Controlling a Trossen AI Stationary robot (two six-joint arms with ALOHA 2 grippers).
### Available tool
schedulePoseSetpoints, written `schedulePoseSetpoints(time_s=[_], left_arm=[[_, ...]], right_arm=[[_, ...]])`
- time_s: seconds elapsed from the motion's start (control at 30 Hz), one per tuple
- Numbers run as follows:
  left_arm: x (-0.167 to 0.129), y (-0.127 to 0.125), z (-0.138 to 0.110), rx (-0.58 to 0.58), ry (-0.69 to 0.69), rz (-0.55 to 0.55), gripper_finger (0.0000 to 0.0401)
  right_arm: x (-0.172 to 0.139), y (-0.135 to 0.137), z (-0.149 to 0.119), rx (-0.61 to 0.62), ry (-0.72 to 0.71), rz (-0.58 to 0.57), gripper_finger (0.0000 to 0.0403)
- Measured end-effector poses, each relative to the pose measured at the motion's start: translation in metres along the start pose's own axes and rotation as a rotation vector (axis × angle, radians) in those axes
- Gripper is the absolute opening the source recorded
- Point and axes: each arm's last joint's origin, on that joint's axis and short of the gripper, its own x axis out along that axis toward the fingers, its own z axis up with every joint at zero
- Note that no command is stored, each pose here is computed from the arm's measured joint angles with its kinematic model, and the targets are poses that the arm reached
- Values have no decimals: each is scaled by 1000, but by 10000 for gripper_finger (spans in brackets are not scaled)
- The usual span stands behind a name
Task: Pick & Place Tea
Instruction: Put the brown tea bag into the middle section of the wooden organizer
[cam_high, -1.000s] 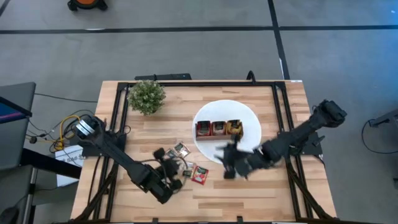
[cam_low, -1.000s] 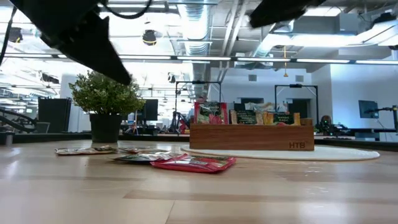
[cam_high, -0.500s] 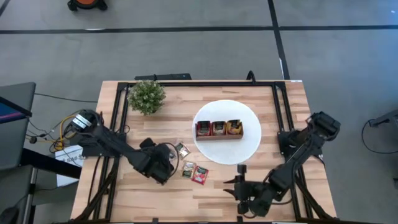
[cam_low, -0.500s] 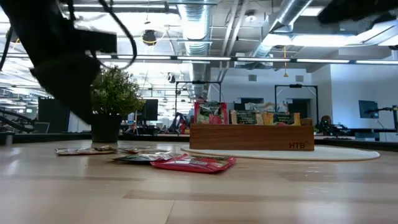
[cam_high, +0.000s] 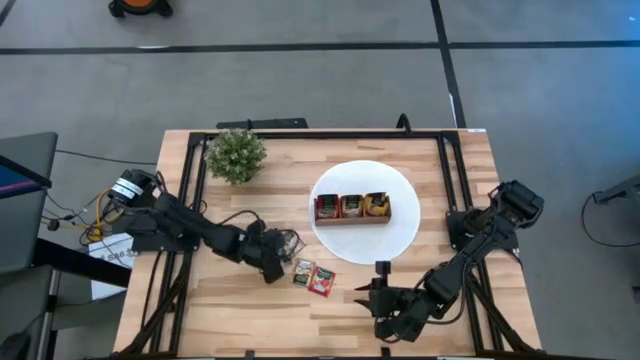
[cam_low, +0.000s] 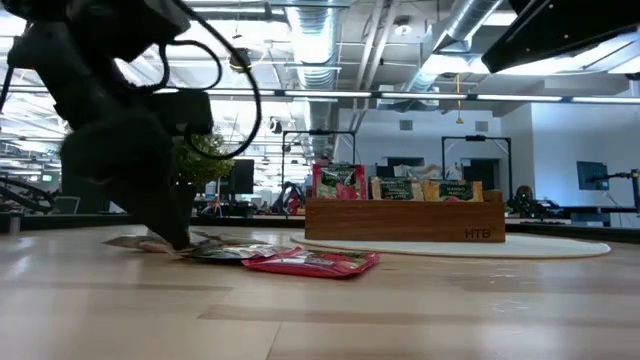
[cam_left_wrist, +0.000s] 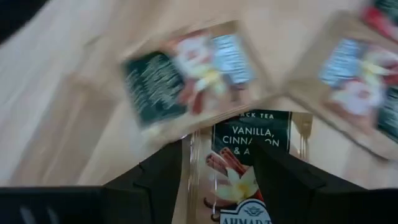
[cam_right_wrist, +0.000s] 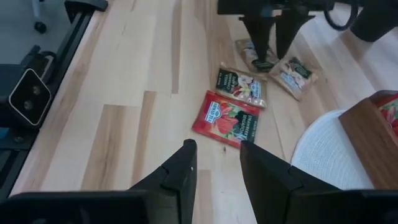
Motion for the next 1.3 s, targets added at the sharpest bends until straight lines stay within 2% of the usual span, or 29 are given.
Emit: schedulePoseSetpoints(time_s=[0.13, 0.23, 0.33, 0.53, 0.7, 0.77, 0.83, 0.93, 1.03, 1.13, 1.3], left_arm=[[-3, -14, 0, 148, -39, -115, 184], [-5, -19, -2, 193, -52, -142, 168], [-6, -21, -5, 198, -34, -170, 127], [-7, -24, -5, 199, -39, -186, 15], [-15, -34, 5, 229, -166, -257, 2], [-21, -41, 11, 249, -204, -271, 1], [-25, -43, 13, 249, -203, -232, 0], [-24, -36, 10, 163, -130, -128, 1], [-21, -28, 7, 107, -68, -75, 15], [-17, -26, 6, 81, -37, -70, 51], [-4, -29, 5, 70, -46, -76, 143]], right_arm=[[1, -1, 1, 8, -3, -2, 113], [1, -1, 1, 8, -3, -2, 113], [1, -1, 1, 8, -3, -2, 113], [1, -1, 1, 8, -2, 0, 113], [1, -1, 1, 8, -2, 0, 113], [1, -1, 1, 8, -2, 0, 113], [1, -1, 1, 8, -2, 0, 113], [1, -1, 1, 9, -3, 0, 113], [1, -1, 1, 10, -5, 1, 113], [1, -1, 2, 11, -6, 1, 113], [2, -2, 2, 15, -7, -1, 113]])
